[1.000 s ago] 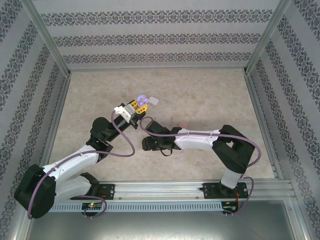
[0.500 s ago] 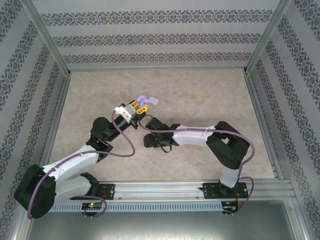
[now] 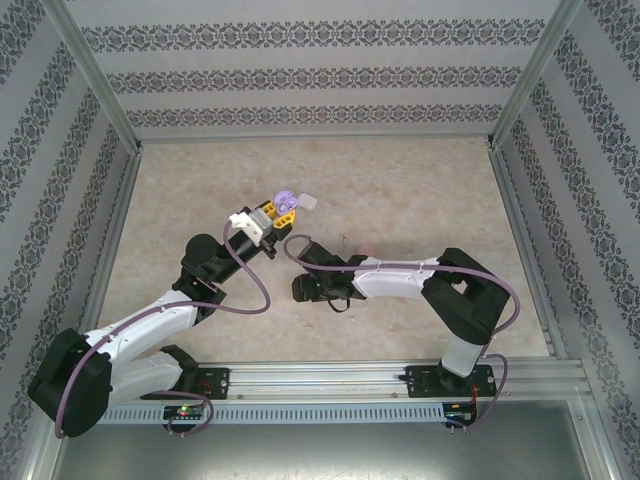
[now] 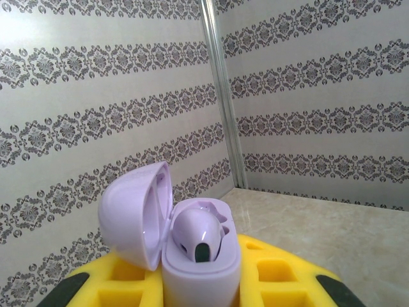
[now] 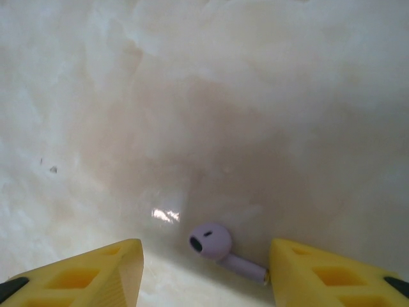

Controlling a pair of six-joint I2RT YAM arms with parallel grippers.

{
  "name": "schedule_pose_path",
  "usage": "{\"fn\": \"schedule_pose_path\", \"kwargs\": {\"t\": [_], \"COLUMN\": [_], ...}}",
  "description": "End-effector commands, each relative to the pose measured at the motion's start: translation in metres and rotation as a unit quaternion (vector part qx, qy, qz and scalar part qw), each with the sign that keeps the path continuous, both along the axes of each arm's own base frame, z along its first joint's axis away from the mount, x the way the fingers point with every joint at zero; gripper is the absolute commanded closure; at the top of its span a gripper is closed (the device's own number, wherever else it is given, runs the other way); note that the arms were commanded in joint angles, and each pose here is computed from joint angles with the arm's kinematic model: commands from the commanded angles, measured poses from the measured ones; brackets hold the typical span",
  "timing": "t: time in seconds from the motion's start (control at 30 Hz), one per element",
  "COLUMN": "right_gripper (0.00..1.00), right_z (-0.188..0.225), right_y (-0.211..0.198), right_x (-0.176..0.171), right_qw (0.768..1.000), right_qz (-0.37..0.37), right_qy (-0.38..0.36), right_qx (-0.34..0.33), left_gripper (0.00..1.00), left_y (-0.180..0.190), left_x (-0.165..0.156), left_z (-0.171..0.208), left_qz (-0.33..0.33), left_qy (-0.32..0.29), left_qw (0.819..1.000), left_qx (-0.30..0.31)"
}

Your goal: Insert the wireless bluetooth earbuds into the charging case

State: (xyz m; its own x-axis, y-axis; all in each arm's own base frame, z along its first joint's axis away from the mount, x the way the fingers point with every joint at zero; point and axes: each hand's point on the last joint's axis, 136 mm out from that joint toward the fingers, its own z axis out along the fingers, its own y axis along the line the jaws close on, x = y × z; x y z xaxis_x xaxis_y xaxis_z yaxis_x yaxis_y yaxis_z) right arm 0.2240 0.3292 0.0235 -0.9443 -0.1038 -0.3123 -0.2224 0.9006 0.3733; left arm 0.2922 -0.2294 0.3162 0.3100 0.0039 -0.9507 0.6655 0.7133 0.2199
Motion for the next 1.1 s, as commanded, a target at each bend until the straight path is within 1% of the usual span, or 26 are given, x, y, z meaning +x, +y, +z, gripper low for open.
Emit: {"fn": "schedule_pose_path", "kwargs": {"t": [0.0, 0.2, 0.37, 0.43, 0.53, 0.67, 0.73, 0.77, 0.97, 1.07], "right_gripper": [0.45, 0.44, 0.44, 0.43, 0.43, 0.45, 0.47, 0.49, 0.51, 0.55], "right_z": [0.009, 0.033, 0.055, 0.060, 0.064, 0.057, 0.052, 0.048, 0.024, 0.017], "right_y": [0.001, -0.019, -0.039, -0.041, -0.034, -0.022, -0.017, -0.015, -0.005, -0.001], "right_x": [-0.012, -0.013, -0.012, -0.010, -0.007, -0.003, 0.001, 0.003, 0.010, 0.013], "right_qw": [1.000, 0.999, 0.998, 0.997, 0.993, 0.987, 0.984, 0.982, 0.977, 0.976], "right_qz": [0.000, -0.018, -0.017, 0.001, 0.053, 0.112, 0.129, 0.134, 0.158, 0.163], "right_qy": [0.004, -0.030, -0.066, -0.079, -0.095, -0.100, -0.101, -0.101, -0.088, -0.085], "right_qx": [0.011, 0.011, -0.004, -0.017, -0.038, -0.064, -0.075, -0.082, -0.113, -0.119], "left_gripper": [1.00, 1.00, 1.00, 1.00, 1.00, 1.00, 1.00, 1.00, 1.00, 1.00], "left_y": [0.001, 0.002, 0.002, 0.003, 0.006, 0.013, 0.018, 0.022, 0.041, 0.047], "left_x": [-0.003, -0.004, -0.004, -0.003, 0.000, 0.006, 0.009, 0.011, 0.021, 0.022], "left_z": [0.023, 0.024, 0.024, 0.026, 0.027, 0.028, 0.029, 0.031, 0.035, 0.037], "left_qz": [-0.004, -0.004, -0.002, 0.000, 0.012, 0.030, 0.042, 0.048, 0.084, 0.091], "left_qy": [-0.026, -0.027, -0.028, -0.029, -0.029, -0.026, -0.027, -0.027, -0.022, -0.019], "left_qw": [1.000, 1.000, 1.000, 0.999, 0.999, 0.999, 0.999, 0.998, 0.996, 0.995], "left_qx": [-0.011, -0.011, -0.012, -0.014, -0.014, -0.018, -0.020, -0.023, -0.037, -0.044]}}
